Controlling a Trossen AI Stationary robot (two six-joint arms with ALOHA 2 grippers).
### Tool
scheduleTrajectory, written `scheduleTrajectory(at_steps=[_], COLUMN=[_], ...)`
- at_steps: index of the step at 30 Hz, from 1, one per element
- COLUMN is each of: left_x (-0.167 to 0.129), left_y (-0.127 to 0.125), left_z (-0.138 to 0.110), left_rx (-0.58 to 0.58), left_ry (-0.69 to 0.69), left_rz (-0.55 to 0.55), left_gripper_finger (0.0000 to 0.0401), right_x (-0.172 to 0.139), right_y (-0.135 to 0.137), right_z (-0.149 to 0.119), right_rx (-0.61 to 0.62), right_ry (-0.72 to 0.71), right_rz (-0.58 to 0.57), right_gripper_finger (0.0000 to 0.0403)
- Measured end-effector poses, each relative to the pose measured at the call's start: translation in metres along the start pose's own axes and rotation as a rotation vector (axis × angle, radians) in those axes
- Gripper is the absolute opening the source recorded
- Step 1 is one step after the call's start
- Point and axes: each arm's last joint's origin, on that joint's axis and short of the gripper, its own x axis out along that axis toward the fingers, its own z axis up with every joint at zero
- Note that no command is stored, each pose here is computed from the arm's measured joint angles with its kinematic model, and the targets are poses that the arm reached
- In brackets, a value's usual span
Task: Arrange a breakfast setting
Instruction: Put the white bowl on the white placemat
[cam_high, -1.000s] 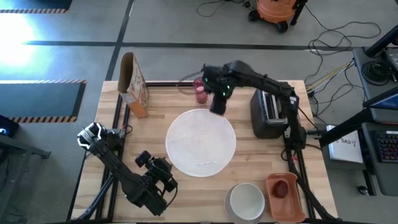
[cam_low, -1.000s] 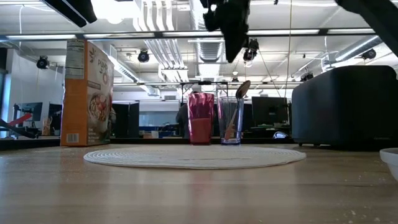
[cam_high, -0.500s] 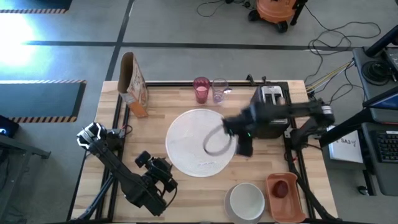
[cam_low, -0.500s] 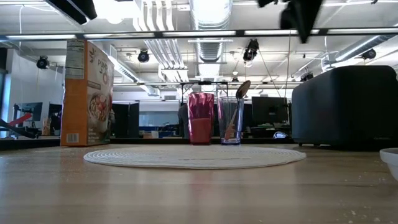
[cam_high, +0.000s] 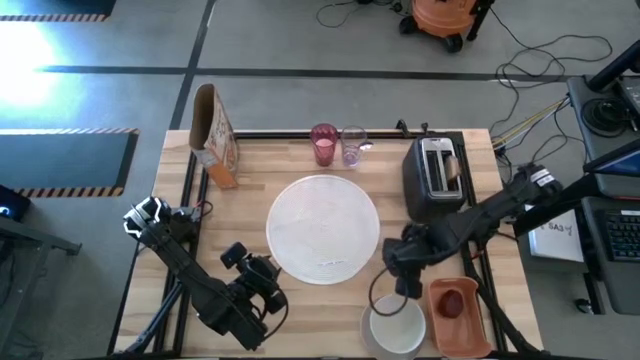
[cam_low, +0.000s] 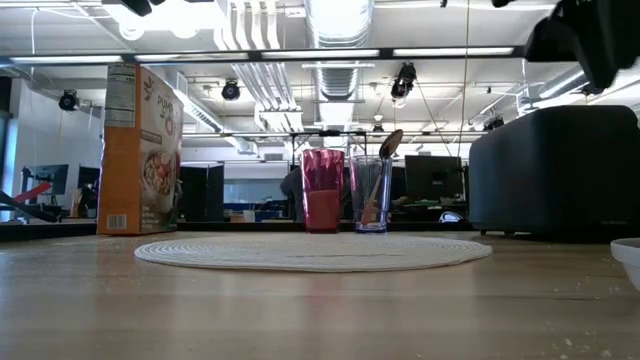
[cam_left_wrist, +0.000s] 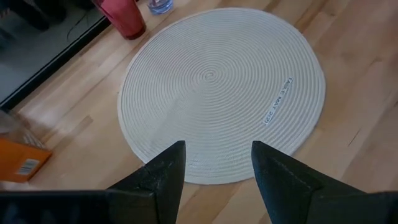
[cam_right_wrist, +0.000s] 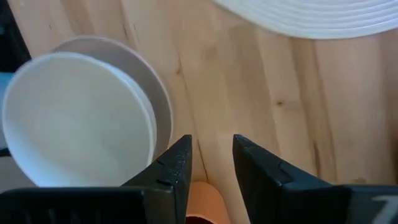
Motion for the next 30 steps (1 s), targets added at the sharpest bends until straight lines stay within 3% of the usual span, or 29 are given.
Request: scheduleTrajectory(at_steps=[9, 15, 22, 30], left_x=[0.0, -0.002, -0.003, -0.004], left_y=[0.0, -0.002, -0.002, -0.003], left_z=[-0.001, -0.003, -0.004, -0.005], left_rx=[0.007, 0.001, 0.004, 0.003], left_ry=[0.02, 0.018, 0.02, 0.025], left_rz=[-0.005, -0.021, -0.026, -0.031], left_gripper_finger=[0.0168, 0.0168, 0.0168, 0.0168], right_x=[0.025, 0.049, 0.073, 0.062], right_y=[0.017, 0.026, 0.029, 0.029], right_z=[-0.004, -0.005, -0.001, -0.003], right_rx=[-0.065, -0.161, -0.18, -0.188], right_ry=[0.069, 0.13, 0.182, 0.173], right_rz=[-0.01, -0.054, -0.085, -0.056], right_gripper_finger=[0.0135, 0.0137, 0.0137, 0.0129])
